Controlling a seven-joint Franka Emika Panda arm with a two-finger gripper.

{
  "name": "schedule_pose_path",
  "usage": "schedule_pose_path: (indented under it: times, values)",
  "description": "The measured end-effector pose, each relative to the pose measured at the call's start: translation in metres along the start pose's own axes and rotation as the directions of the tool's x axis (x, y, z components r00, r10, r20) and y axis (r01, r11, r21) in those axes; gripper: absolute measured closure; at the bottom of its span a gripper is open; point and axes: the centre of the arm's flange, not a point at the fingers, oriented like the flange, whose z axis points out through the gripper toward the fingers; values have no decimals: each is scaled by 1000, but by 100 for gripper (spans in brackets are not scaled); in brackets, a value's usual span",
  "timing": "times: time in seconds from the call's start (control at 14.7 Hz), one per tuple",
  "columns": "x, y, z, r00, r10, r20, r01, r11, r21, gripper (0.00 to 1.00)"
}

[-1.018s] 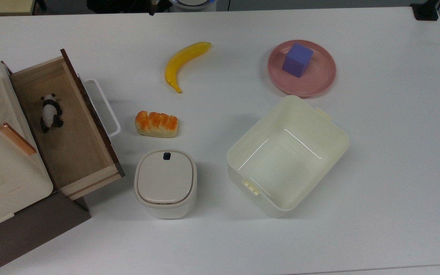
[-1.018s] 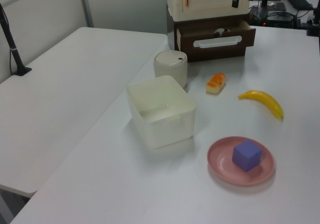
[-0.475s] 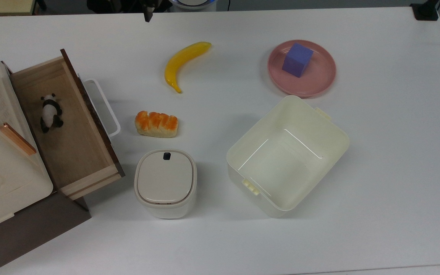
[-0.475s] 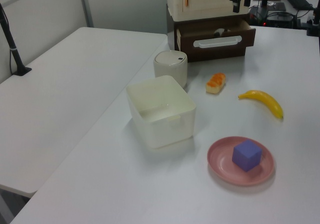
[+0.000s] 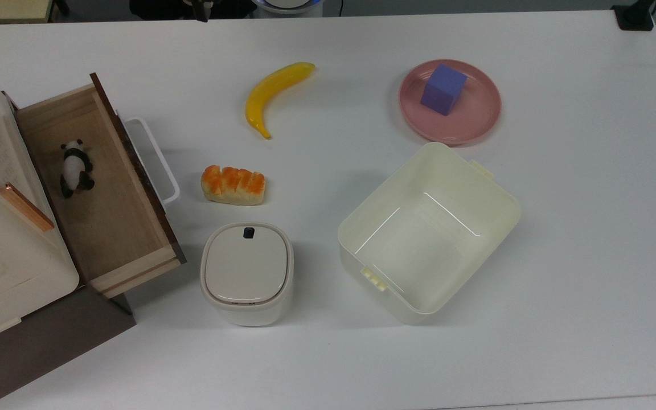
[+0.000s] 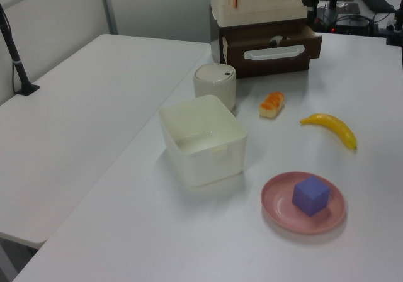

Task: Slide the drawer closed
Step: 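Move the gripper toward the open wooden drawer's front panel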

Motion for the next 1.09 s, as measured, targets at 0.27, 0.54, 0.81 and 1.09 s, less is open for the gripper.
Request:
schedule_pose_path:
  times: [0.27, 0.54, 0.81, 1.09]
  values:
    - [16, 3, 33, 998, -19, 61, 23, 997, -70, 99]
    - [37, 0, 69, 994, -29, 102, 42, 991, -124, 99]
    - [51, 0, 88, 995, -39, 93, 53, 986, -160, 99]
    - [73, 1, 125, 994, -53, 100, 74, 975, -211, 99]
